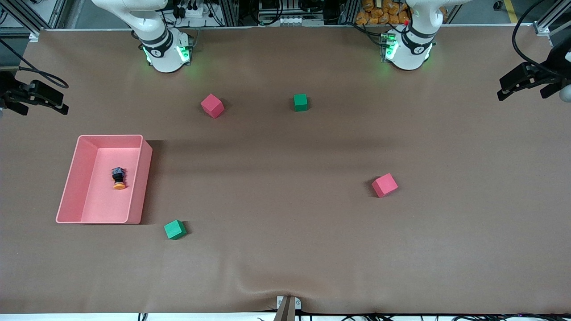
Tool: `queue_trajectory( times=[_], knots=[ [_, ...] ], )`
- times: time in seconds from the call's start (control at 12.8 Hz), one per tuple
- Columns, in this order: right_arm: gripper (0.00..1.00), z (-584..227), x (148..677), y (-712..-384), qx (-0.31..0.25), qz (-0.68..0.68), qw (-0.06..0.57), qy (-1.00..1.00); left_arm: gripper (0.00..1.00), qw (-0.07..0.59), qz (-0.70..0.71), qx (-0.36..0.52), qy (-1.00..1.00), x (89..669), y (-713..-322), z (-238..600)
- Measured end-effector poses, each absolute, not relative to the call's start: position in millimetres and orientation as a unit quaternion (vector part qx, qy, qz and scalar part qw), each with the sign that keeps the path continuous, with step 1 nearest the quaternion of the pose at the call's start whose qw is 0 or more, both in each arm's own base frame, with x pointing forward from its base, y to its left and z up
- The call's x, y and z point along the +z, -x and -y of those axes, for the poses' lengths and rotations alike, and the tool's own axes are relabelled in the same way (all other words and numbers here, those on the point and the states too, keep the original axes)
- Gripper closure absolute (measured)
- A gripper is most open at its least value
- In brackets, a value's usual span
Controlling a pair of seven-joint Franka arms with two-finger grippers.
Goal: Place and upright button with both arms
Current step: 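Reach the right gripper toward the button in the pink tray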
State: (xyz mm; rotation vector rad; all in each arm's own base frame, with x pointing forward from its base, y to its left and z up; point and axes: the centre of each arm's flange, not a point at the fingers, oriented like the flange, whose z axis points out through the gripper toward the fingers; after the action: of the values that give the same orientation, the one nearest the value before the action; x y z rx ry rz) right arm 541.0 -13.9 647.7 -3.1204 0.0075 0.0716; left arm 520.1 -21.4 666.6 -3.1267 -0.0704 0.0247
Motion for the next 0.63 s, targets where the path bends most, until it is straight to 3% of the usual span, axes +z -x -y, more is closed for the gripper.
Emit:
queue_trajectory(
  times=[0.39, 0.63],
  knots=[
    [0.00, 14.6, 643.1, -542.1, 0.028, -0.003, 0.010, 1.000, 0.00, 0.007, 0.028, 0.004, 1.000, 669.9, -520.1, 16.0],
    [0.00, 22.0, 595.4, -565.0, 0.070, -0.009, 0.009, 0.997, 0.00, 0.007, 0.030, 0.004, 1.000, 673.9, -518.9, 14.0]
  ],
)
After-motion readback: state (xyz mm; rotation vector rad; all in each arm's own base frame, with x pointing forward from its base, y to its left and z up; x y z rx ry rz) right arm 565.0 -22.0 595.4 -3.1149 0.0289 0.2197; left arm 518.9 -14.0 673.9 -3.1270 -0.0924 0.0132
